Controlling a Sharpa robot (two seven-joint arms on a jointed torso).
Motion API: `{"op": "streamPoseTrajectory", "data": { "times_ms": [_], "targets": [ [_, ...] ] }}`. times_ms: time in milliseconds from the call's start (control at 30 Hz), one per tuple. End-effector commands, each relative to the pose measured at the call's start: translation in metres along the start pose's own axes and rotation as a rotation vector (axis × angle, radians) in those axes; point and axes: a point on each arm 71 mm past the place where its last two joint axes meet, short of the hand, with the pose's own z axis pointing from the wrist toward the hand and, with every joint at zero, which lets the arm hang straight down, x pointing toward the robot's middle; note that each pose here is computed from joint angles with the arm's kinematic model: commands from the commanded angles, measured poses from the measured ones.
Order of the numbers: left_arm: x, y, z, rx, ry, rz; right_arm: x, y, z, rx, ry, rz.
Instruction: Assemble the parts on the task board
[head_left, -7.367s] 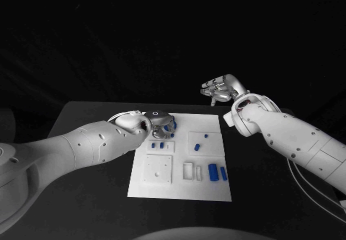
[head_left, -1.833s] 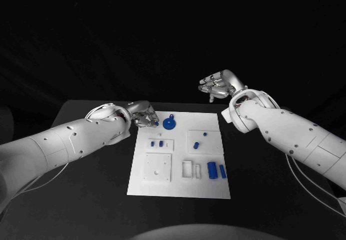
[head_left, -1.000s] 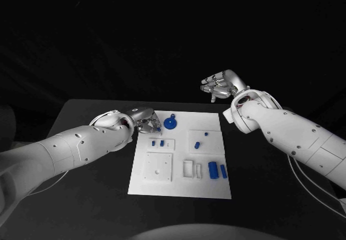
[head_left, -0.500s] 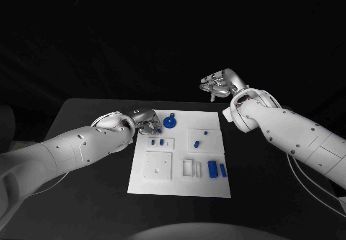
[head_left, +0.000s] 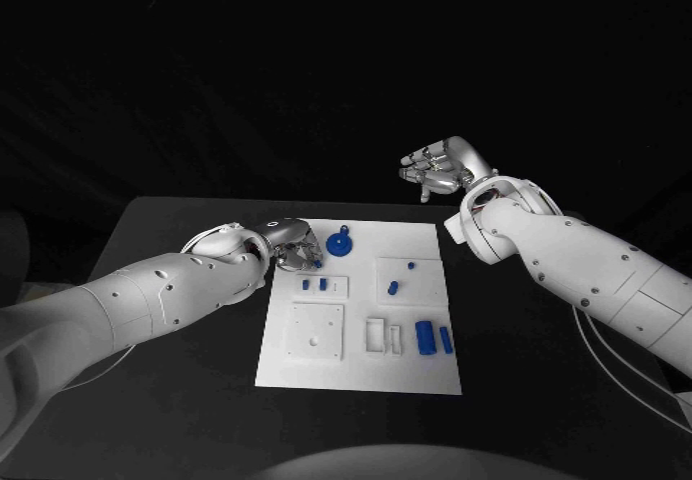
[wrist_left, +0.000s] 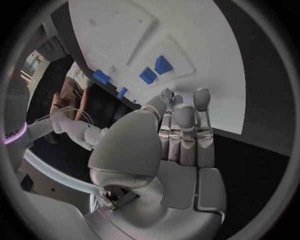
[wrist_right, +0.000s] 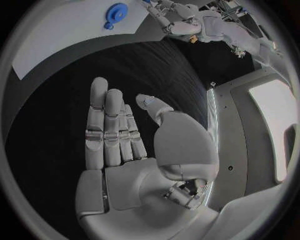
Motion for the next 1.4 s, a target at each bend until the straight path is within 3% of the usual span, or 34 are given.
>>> {"op": "streamPoseTrajectory", "data": {
  "times_ms": [33, 1400],
  "targets": [
    [0.0018, -0.0025, 0.0013, 0.004, 0.019, 0.002, 0.0003, 0.0011, 0.0000, -0.009, 0.000, -0.007],
    [0.0111, -0.0047, 0.0042, -0.011, 0.066, 0.046, -0.0005, 0.0002, -0.0003, -0.005, 0.000, -0.008]
  ]
}}
